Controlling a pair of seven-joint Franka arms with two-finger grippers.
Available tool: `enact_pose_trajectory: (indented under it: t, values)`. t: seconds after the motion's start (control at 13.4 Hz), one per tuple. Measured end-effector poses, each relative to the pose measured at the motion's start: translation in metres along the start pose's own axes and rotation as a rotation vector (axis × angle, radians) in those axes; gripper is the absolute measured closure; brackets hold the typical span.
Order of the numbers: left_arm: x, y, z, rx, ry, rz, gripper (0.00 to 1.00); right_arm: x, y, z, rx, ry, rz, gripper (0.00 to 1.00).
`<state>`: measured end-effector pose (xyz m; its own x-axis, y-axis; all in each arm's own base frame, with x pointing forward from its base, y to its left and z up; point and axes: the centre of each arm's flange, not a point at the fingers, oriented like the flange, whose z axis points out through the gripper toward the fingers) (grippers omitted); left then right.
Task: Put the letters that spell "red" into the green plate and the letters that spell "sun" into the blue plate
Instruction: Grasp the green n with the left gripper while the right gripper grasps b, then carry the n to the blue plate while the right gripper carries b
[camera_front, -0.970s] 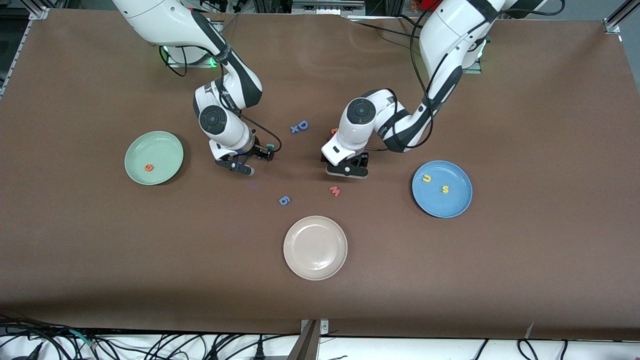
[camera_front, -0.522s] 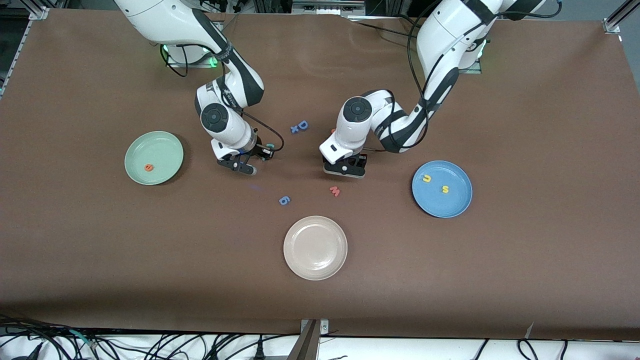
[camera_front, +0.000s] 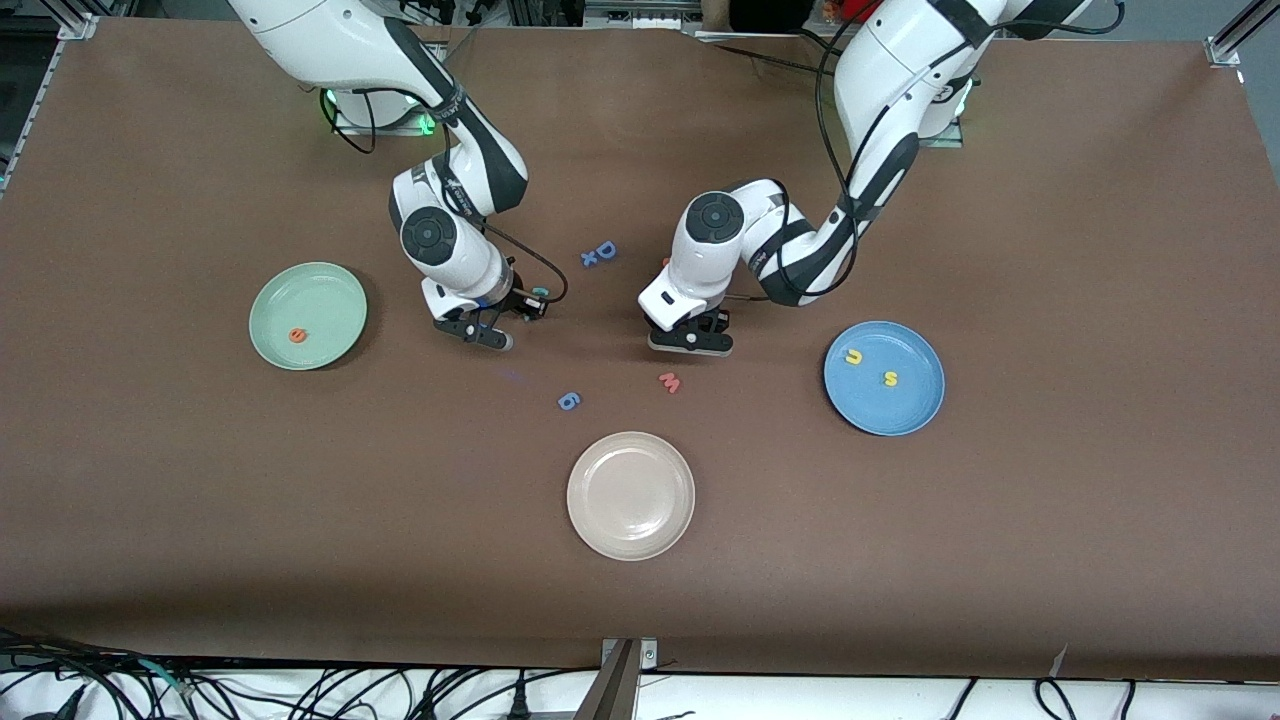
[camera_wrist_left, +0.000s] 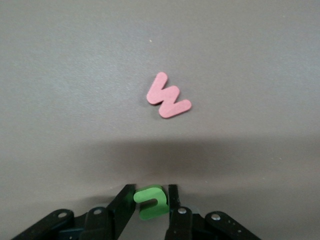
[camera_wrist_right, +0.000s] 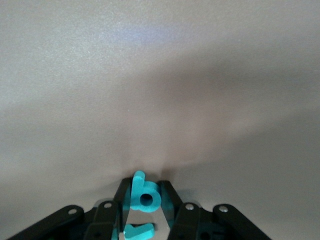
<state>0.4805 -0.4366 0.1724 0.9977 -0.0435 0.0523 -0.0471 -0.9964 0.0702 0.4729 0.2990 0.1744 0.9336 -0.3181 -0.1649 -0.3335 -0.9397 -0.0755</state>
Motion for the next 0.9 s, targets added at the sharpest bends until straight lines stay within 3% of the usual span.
enact_pose_trajectory:
  t: [0.52, 0.9]
  values:
    - [0.048, -0.063, -0.06, 0.123, -0.033, 0.061, 0.7, 0.06, 0.012, -0.095, -0.094, -0.082, 0.006, 0.69]
    - [0.096, -0.16, -0.094, 0.135, -0.089, 0.197, 0.7, 0.148, 0.11, -0.158, -0.167, -0.129, -0.118, 0.69]
